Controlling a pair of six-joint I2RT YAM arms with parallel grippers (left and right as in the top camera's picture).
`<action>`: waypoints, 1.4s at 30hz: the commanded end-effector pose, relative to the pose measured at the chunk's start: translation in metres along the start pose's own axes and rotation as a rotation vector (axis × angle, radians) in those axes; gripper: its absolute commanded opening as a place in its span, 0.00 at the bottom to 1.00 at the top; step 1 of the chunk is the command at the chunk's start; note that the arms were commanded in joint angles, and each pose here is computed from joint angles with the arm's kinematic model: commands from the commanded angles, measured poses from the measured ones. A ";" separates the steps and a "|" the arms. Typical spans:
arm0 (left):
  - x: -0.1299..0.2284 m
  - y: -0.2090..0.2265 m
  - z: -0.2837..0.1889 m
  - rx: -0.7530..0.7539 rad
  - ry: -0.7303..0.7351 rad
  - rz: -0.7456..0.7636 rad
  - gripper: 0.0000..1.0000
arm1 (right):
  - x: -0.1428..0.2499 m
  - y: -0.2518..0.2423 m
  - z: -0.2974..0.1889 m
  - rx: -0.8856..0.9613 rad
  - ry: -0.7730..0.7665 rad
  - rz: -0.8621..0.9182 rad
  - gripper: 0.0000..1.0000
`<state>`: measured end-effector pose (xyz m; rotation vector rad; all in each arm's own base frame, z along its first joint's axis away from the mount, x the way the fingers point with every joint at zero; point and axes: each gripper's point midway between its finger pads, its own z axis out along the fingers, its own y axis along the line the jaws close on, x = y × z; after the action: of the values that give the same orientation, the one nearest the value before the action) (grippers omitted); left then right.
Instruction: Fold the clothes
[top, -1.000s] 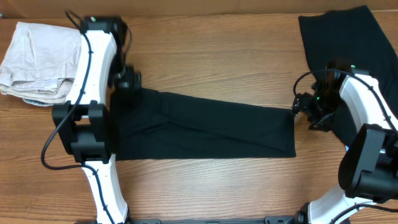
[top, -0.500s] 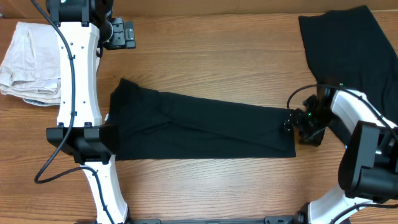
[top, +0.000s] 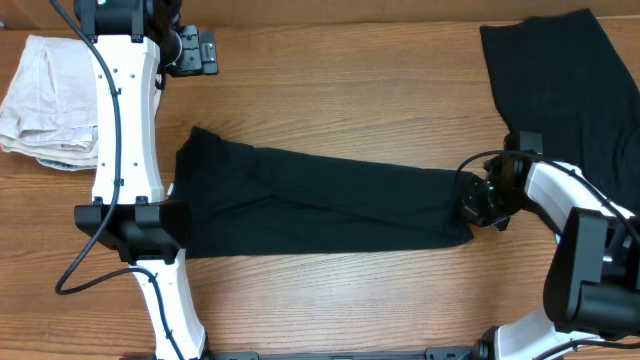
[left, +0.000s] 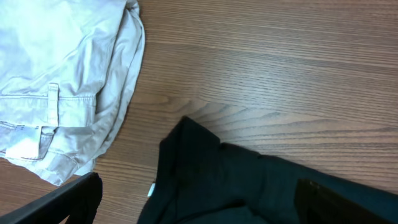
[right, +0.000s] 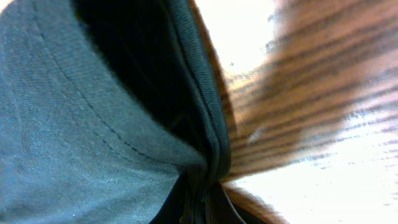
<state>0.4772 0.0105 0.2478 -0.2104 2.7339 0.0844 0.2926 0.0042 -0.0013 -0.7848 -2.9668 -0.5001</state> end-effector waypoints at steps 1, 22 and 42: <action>-0.005 0.003 -0.013 -0.010 -0.039 0.009 1.00 | -0.014 -0.017 0.001 0.028 -0.018 0.062 0.04; -0.022 0.016 -0.014 -0.086 -0.110 -0.002 1.00 | -0.029 0.060 -0.119 -0.052 0.011 -0.299 0.04; -0.024 0.015 -0.010 -0.085 -0.113 -0.003 1.00 | 0.055 0.200 -0.056 0.007 0.000 -0.662 0.04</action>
<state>0.4935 0.0246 0.2572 -0.2353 2.6455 0.1850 0.3345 0.1685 0.1174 0.2498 -3.1452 -0.5166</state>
